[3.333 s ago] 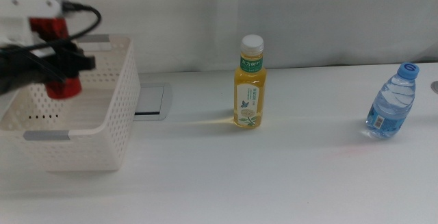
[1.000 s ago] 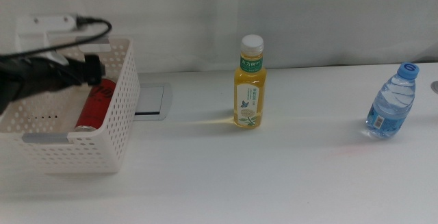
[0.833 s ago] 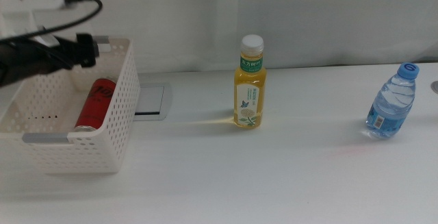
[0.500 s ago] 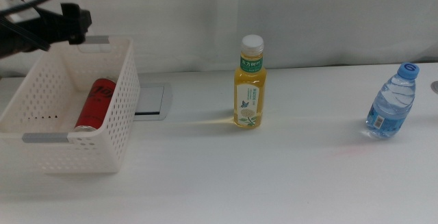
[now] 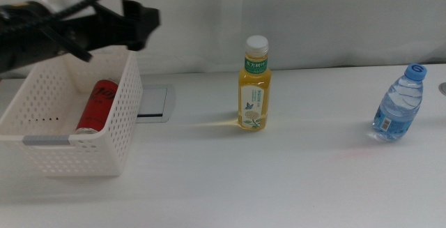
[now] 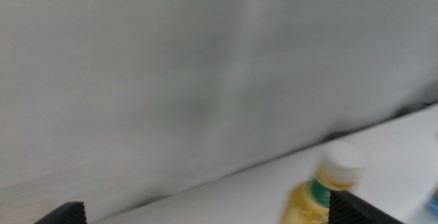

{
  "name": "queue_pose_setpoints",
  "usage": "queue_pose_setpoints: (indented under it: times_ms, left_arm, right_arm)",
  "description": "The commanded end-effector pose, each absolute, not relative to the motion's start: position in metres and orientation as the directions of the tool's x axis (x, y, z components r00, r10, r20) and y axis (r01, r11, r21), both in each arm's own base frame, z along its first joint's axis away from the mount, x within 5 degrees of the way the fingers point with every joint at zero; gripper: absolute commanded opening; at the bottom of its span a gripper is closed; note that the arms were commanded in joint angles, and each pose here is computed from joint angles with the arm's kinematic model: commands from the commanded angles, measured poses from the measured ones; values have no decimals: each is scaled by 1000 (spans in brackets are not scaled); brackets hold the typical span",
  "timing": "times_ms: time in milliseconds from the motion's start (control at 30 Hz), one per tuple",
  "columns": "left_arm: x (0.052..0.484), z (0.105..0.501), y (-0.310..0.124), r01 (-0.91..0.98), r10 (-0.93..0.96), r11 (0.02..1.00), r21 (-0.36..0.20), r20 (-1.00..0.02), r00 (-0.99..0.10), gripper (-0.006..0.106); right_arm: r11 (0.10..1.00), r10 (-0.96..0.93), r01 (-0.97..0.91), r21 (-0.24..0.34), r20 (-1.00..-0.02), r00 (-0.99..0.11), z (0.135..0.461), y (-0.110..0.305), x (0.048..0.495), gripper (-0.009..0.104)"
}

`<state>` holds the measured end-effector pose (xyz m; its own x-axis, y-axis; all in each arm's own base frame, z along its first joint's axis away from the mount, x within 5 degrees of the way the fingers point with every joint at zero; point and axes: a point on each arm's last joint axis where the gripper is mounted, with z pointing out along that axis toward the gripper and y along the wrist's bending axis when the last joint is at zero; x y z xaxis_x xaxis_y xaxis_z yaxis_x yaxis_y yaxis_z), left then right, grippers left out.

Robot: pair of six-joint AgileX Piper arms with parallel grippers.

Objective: Use arms to grab the bottles and put them into the dustbin to the left of the table.

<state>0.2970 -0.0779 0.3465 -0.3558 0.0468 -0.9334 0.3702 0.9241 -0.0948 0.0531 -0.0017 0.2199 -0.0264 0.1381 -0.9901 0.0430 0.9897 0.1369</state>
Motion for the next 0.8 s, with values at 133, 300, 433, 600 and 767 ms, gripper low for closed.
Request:
queue_pose_setpoints:
  times_ms: [133,300,433,600,767]
  left_arm:
    - [280,351,-122,499,74,859,-114,-937,-341,93]
    - [271,350,-141,553,102,826,-112,-935,-341,93]
    - [268,346,-144,513,96,848,-136,-912,-399,93]
    - [254,333,-162,482,128,868,-119,-885,-449,93]
    - [228,301,-181,563,124,814,-145,-903,-412,93]
  right_arm:
    - [991,123,50,123,-992,4,220,-2,50,103]
    - [991,123,50,123,-992,4,220,-2,50,103]
    - [991,123,50,123,-992,4,220,-2,50,103]
    - [991,125,50,125,-992,4,220,-2,50,103]
    - [991,125,50,125,-992,4,220,-2,50,103]
